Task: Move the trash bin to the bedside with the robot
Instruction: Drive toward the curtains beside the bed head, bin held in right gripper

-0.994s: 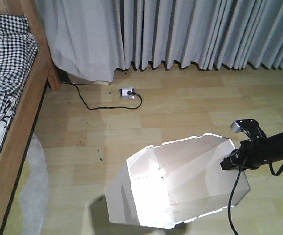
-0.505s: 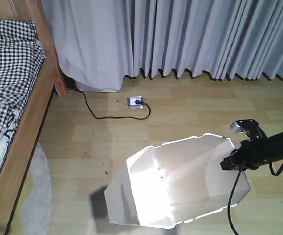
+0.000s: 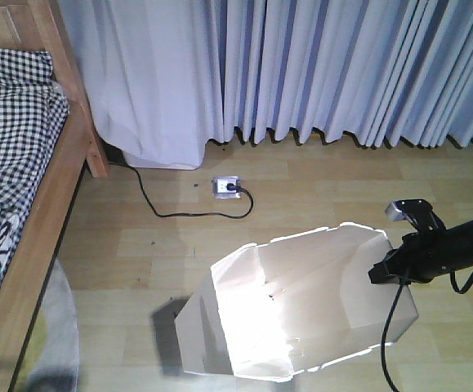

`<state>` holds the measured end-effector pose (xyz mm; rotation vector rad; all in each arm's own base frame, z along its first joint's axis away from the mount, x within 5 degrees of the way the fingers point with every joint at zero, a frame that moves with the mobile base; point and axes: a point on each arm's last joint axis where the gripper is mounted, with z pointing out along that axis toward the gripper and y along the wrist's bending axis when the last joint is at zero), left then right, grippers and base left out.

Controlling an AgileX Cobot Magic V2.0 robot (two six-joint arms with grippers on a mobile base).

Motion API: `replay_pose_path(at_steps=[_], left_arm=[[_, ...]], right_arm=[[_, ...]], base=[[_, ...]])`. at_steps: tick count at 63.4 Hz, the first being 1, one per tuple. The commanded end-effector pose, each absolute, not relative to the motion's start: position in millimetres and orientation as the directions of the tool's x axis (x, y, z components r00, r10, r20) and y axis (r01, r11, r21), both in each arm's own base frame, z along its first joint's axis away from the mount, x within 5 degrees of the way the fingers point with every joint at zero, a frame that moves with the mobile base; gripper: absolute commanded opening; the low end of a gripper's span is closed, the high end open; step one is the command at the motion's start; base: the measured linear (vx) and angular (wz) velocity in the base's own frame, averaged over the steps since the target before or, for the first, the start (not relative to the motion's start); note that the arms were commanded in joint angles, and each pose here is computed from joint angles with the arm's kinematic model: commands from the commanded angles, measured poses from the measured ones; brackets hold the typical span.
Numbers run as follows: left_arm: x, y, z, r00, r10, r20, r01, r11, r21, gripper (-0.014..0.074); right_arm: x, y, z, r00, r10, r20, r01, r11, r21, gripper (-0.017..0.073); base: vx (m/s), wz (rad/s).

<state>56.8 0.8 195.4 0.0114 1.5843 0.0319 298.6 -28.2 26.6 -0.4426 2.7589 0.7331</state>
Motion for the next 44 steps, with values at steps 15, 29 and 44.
replay_pose_path(at_steps=[15,29,44], left_arm=[[56.1,0.3,199.1,0.064,0.005,-0.998,-0.005,1.0,0.004,-0.0006],[56.1,0.3,199.1,0.064,0.005,-0.998,-0.005,1.0,0.004,-0.0006],[56.1,0.3,199.1,0.064,0.005,-0.998,-0.005,1.0,0.004,-0.0006]], right_arm=[[304.7,-14.1,60.1,-0.91,-0.137,-0.392,-0.364,0.719,0.592,-0.0005],[304.7,-14.1,60.1,-0.91,-0.137,-0.392,-0.364,0.719,0.592,-0.0005],[304.7,-14.1,60.1,-0.91,-0.137,-0.392,-0.364,0.719,0.592,-0.0005]], base=[[0.18,-0.01],[0.19,-0.04],[0.18,-0.04]])
